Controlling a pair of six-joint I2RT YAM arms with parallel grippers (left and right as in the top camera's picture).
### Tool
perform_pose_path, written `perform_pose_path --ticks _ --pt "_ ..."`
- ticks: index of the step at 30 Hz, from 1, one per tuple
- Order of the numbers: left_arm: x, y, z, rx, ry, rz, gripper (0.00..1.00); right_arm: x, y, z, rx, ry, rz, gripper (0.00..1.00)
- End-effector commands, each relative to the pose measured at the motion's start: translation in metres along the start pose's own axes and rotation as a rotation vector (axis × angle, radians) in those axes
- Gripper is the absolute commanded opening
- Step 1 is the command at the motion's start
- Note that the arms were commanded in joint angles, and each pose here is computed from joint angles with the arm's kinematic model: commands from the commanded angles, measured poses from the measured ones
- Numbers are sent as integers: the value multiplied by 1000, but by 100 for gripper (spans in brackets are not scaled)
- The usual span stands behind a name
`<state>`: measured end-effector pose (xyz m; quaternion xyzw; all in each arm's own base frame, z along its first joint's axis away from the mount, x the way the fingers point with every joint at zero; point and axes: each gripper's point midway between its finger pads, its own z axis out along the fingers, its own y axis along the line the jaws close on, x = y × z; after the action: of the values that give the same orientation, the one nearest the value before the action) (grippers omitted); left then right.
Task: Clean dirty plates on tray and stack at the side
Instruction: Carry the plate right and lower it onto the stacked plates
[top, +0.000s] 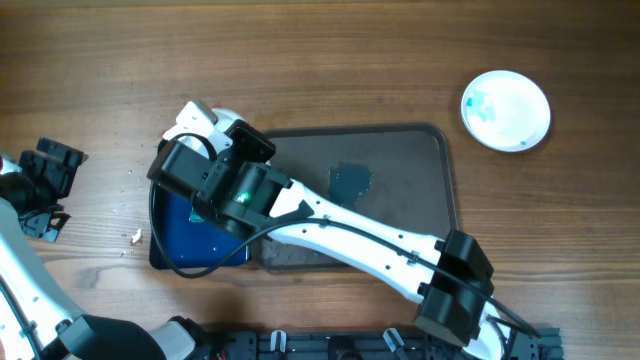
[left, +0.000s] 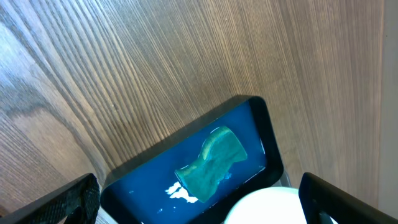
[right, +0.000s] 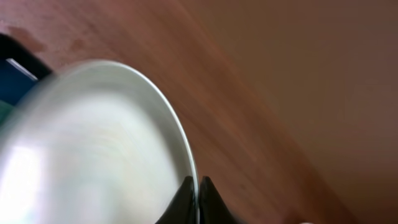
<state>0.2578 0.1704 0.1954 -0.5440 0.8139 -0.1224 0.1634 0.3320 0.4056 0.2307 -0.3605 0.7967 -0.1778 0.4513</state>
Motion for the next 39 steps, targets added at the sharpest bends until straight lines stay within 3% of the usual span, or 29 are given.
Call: perform_pose_path --ticks 1,2,3,5,7,8,9,11,12,13,16,18,22,27,34,39 --pt "-5 -3 -8 17 -26 -12 100 -6 -30 -8 144 -21 68 4" --pt "-5 -3 -8 17 -26 -12 100 -6 4 -7 -60 -21 -70 4" --pt "-5 -3 -8 17 -26 -12 100 -7 -2 -7 -32 -21 22 4" --pt "-5 -3 -8 17 -26 -12 100 -2 -60 -14 324 -33 192 4" --pt "-5 -3 -8 17 -26 -12 100 -4 -3 -7 -26 -11 -114 4" --pt "-5 -3 -8 17 -26 -12 100 -5 11 -9 -118 -22 -102 4" --pt "-5 -3 -8 17 -26 -12 100 -6 -17 -6 35 -16 55 4" --pt "-5 -3 -8 17 -26 -12 100 -2 -61 -11 308 -24 169 4" --pt "-5 -3 -8 17 -26 -12 100 -3 -25 -4 91 -3 -24 4" --pt "-5 -3 -8 17 -26 -12 100 -2 5 -6 -93 -8 -78 4" --pt "-5 -3 -8 17 -26 -12 100 10 -46 -2 205 24 172 5" --pt "-5 -3 -8 17 -26 -12 100 25 -28 14 35 99 229 4" --pt "-5 -3 -8 17 -26 -12 100 73 -41 58 -177 346 573 4" --pt "-5 -3 -8 17 -26 -12 100 119 -99 100 -298 519 830 4" --pt "-5 -3 -8 17 -26 -12 100 243 -233 134 -137 718 1180 4" --pt "-5 -3 -8 17 -26 -12 100 361 -322 116 53 854 1434 4"
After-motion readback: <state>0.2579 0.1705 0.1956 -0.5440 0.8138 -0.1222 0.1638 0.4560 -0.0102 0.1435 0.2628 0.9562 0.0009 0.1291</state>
